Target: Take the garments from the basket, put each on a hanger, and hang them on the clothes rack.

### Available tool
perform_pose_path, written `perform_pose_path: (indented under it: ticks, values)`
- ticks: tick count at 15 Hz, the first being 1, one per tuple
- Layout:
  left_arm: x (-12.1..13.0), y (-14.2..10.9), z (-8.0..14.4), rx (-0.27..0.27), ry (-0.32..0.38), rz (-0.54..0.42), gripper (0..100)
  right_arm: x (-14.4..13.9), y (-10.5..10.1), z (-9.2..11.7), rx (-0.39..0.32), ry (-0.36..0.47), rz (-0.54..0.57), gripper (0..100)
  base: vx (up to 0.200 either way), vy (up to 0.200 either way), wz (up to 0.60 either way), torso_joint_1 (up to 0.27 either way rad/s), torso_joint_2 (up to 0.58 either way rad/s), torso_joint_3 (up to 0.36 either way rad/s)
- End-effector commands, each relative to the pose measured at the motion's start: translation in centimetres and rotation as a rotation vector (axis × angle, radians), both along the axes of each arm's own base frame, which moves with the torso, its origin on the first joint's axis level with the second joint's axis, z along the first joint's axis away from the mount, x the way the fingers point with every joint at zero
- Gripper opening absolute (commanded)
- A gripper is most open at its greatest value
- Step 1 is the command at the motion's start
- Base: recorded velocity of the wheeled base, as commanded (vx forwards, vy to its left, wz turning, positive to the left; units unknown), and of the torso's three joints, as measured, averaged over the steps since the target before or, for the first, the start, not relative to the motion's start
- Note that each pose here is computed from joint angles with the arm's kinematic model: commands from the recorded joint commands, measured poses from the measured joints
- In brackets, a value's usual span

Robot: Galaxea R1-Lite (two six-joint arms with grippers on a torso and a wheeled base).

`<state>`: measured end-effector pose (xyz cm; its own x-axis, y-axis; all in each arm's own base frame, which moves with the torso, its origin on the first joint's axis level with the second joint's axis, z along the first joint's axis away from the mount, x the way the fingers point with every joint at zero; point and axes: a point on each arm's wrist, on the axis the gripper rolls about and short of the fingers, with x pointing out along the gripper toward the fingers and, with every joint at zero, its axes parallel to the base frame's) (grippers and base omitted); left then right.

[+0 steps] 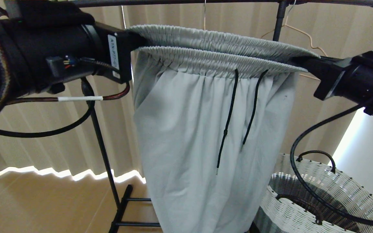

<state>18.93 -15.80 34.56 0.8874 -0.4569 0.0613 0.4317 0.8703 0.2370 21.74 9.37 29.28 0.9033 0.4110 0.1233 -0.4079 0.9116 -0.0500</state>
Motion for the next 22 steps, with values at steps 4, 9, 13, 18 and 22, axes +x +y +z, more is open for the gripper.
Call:
perform_pose_path:
  ticks: [4, 9, 13, 18, 22]
  values:
    - [1.9, -1.5, -1.0, 0.02, 0.024, 0.042, 0, -2.5, -0.3, -0.2, -0.011, 0.02, 0.033, 0, 0.0, 0.0, 0.0, 0.0, 0.0, 0.0]
    - [1.9, -1.5, -1.4, 0.031, 0.032, 0.042, 0, -2.5, -0.3, -0.5, -0.015, 0.03, 0.032, 0, 0.0, 0.0, 0.0, 0.0, 0.0, 0.0]
    - [1.9, -1.5, -1.4, 0.032, 0.033, 0.042, 0, -2.6, -0.4, -0.6, -0.016, 0.032, 0.03, 0, 0.0, 0.0, 0.0, 0.0, 0.0, 0.0]
    - [1.9, -1.5, -1.4, 0.031, 0.032, 0.042, 0, -2.7, -0.4, -0.7, -0.021, 0.044, 0.03, 0, 0.0, 0.0, 0.0, 0.0, 0.0, 0.0]
    - [1.9, -1.6, -1.4, 0.032, 0.033, 0.04, 0, -2.7, -0.4, -1.0, -0.03, 0.061, 0.029, 0, 0.0, 0.0, 0.0, 0.0, 0.0, 0.0]
